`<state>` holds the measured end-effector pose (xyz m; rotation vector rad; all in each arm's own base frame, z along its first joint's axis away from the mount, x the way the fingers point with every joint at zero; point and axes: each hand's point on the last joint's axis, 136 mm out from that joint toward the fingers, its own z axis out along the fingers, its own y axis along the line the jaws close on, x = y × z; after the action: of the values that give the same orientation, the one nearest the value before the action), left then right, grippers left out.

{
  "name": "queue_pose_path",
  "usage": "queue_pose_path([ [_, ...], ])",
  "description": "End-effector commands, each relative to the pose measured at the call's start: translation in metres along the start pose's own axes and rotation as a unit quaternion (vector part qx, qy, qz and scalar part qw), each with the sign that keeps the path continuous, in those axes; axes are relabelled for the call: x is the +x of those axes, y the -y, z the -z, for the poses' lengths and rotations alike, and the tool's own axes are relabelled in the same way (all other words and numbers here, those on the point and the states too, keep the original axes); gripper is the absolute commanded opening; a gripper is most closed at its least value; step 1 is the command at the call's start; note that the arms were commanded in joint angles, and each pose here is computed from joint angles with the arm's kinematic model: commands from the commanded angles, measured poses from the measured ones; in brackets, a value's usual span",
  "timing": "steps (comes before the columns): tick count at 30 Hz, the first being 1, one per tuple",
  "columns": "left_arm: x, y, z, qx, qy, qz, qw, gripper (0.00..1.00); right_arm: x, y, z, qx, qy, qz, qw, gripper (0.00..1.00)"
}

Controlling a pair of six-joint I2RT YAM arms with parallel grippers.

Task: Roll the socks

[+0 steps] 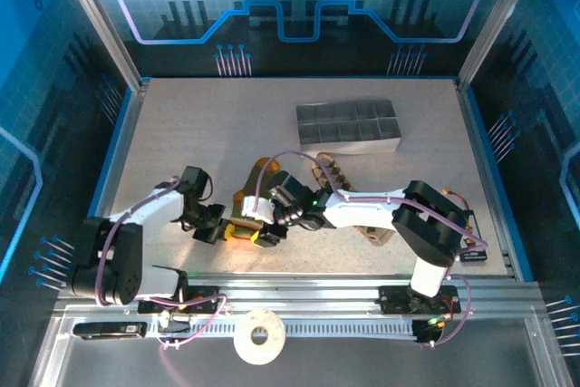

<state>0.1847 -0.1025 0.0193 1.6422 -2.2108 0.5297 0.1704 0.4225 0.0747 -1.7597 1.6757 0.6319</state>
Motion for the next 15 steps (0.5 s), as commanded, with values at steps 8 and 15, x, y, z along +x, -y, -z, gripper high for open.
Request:
queue_pose_path([
  [8,-0.011,-0.013,-0.001,-0.08,0.014,-0.006,0.997,0.0,-0.008,0.014,-0.025,0.057,-0.026,0.04,0.997,0.61],
  [15,-0.01,-0.009,0.0,-0.076,0.013,-0.011,0.997,0.0,-0.003,0.009,-0.04,0.031,-0.041,0.009,0.999,0.51],
])
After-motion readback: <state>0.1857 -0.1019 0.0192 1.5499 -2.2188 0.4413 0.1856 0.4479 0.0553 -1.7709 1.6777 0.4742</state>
